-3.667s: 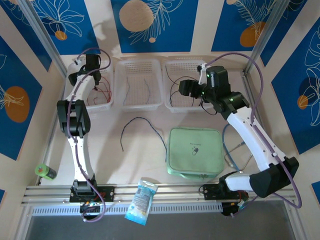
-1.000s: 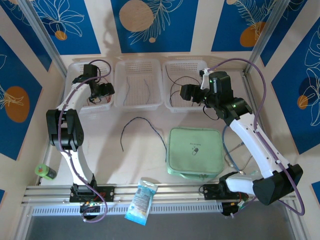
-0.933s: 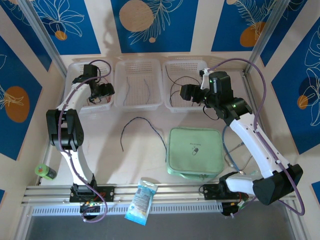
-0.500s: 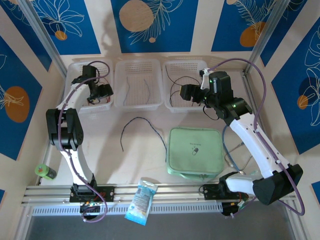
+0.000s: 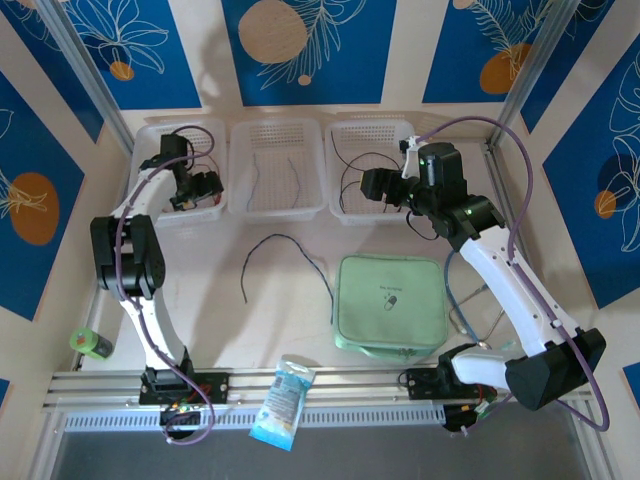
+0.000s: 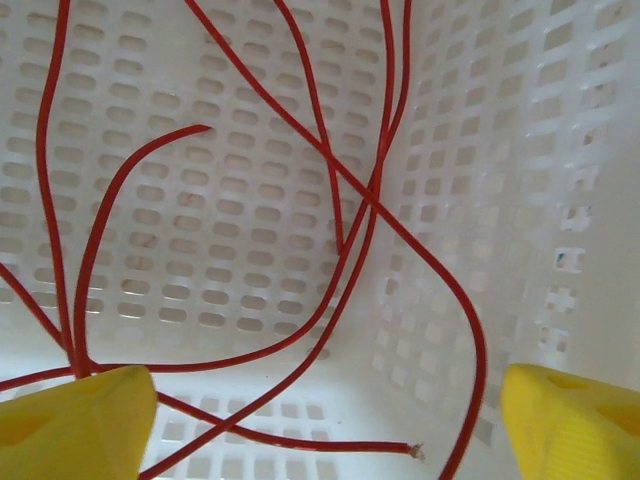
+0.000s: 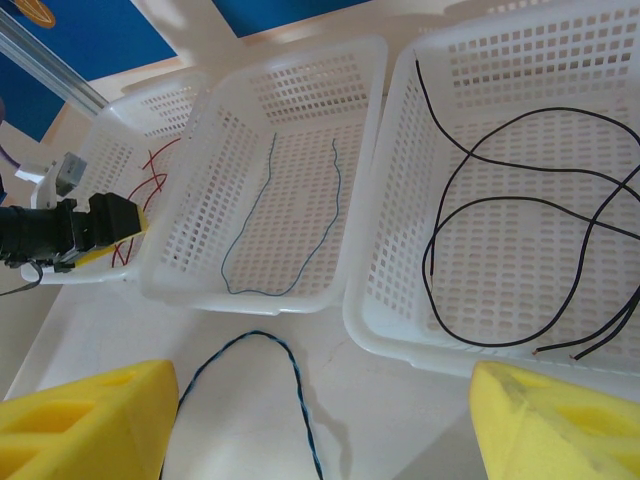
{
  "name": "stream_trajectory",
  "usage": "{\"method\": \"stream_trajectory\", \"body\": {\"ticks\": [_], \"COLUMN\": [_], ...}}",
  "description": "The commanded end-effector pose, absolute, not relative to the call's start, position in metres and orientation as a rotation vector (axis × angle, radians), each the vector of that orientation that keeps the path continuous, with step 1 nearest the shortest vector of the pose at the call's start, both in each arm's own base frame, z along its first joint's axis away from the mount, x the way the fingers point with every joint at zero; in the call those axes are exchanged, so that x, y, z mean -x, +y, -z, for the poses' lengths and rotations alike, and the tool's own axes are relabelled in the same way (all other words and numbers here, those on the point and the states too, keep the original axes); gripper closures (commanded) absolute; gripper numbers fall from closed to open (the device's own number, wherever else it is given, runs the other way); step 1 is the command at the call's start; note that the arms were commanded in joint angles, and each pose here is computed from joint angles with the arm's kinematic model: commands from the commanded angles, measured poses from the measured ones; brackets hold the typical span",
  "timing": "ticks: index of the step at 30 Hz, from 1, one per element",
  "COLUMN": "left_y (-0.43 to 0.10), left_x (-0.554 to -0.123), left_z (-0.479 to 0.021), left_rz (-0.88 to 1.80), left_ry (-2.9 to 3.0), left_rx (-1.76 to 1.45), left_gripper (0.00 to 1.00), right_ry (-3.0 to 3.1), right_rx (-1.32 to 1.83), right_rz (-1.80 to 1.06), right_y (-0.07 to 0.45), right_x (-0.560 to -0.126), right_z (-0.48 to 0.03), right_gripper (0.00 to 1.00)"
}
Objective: Untangle the cables
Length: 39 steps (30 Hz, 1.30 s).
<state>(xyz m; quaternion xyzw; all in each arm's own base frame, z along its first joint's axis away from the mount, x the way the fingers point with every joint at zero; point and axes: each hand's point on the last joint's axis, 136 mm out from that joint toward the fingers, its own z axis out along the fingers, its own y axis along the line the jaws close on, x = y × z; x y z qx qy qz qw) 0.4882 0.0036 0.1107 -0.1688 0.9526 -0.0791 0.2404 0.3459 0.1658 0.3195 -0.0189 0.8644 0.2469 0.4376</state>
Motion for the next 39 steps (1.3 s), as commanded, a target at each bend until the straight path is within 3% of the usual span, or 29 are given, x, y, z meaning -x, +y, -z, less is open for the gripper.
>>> {"method": "stream_trajectory", "body": {"ticks": [1, 6, 13, 19, 24, 30, 33, 39], "left_y": [-0.002, -0.001, -0.020, -0.062, -0.075, -0.094, -0.107, -0.108], "left_x": [-0.492, -0.475, -0.415, -0.338, -0.286, -0.256, -0.247, -0.238], "left_z": [-0.159, -0.211, -0.226, -0.190, -0.150, -0.101, -0.074, -0.044], "left_rz": [0.269, 0.154, 0.135, 0.066, 0.095, 0.173, 0.274, 0.197], "left_ry": [2.476, 2.394, 2.442, 2.594, 2.701, 2.825, 2.884, 2.944], "left_rx": [0.375, 0.272, 0.245, 0.150, 0.248, 0.273, 0.318, 0.299], "left_gripper": [0.06, 0.05, 0.10, 0.14, 0.22, 0.31, 0.43, 0.51], "right_ry": [2.126, 2.147, 2.152, 2.167, 2.178, 2.193, 2.191, 2.186], "right_rx": [0.060, 0.053, 0.051, 0.054, 0.035, 0.003, -0.002, -0.007], "right_rz": [-0.623, -0.633, -0.642, -0.668, -0.680, -0.696, -0.688, -0.670], "right_y": [0.165, 0.166, 0.167, 0.171, 0.170, 0.167, 0.165, 0.161], "right_x": [-0.343, -0.342, -0.340, -0.339, -0.335, -0.327, -0.324, -0.321], "right_z": [-0.329, -0.321, -0.313, -0.303, -0.293, -0.281, -0.281, -0.282], "right_gripper": [0.23, 0.23, 0.23, 0.23, 0.23, 0.23, 0.23, 0.23]}}
